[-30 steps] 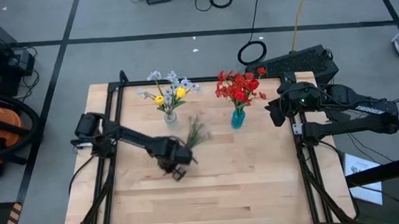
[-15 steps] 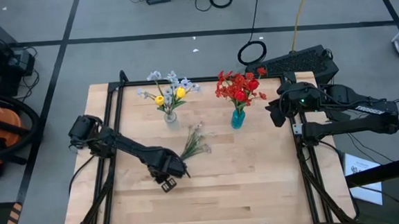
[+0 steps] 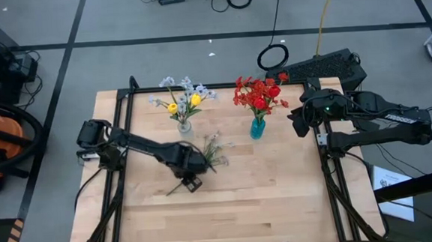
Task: Sort flowers into vase by color
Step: Put the white flowers into the transparent crystal vase
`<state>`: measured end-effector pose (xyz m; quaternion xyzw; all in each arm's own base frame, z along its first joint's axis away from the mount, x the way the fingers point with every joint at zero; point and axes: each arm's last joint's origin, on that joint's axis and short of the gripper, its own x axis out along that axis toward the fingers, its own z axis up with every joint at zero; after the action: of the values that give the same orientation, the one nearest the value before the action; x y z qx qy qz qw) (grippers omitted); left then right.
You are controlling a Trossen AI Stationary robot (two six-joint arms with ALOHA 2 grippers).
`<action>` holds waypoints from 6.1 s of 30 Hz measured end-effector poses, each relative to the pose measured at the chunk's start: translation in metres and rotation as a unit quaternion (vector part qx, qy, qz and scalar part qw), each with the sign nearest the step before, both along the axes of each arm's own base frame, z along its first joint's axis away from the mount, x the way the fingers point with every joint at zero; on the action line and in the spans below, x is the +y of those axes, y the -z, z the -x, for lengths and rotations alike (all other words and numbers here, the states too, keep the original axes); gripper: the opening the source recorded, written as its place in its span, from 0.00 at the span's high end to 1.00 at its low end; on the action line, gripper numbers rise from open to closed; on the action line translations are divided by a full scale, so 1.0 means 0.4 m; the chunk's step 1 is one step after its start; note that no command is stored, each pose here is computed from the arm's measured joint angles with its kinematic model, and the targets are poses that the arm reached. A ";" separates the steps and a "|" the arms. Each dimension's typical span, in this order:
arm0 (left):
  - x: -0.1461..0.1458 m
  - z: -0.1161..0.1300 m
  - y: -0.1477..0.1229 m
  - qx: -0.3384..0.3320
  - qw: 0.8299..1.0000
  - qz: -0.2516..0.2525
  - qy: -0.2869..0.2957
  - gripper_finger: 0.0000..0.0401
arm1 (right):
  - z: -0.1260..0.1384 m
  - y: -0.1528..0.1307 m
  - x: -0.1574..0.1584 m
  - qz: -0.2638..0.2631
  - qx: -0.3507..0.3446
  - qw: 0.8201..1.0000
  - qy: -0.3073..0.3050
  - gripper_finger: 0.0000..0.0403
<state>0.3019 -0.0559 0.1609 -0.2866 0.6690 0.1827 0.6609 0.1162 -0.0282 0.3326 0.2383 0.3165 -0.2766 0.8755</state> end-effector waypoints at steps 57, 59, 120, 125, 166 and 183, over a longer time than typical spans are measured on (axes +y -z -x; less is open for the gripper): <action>0.098 0.102 -0.266 -0.267 0.922 -0.215 0.179 0.98 | 0.011 0.012 0.003 -0.024 0.026 0.999 0.009 0.71; 0.107 0.141 -0.290 -0.317 0.906 -0.230 0.159 0.98 | 0.019 0.019 0.007 -0.046 0.043 0.998 0.011 0.71; 0.185 0.174 -0.304 -0.556 0.653 -0.487 0.166 0.98 | 0.036 0.044 0.005 -0.060 0.119 0.989 0.071 0.71; 0.187 0.176 -0.306 -0.549 0.654 -0.496 0.157 0.98 | 0.036 0.044 0.005 -0.060 0.119 0.989 0.071 0.71; 0.205 0.231 -0.176 -0.532 0.672 -0.514 0.038 0.98 | 0.026 0.038 0.003 -0.061 0.092 0.991 0.074 0.71; 0.204 0.275 -0.084 -0.522 0.687 -0.505 0.021 0.98 | 0.019 0.034 0.002 -0.060 0.073 0.993 0.075 0.71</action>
<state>0.1917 0.0255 0.1945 0.0552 0.0287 0.2999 0.9519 0.1087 -0.0275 0.3192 0.2925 0.3765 -0.3391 0.8110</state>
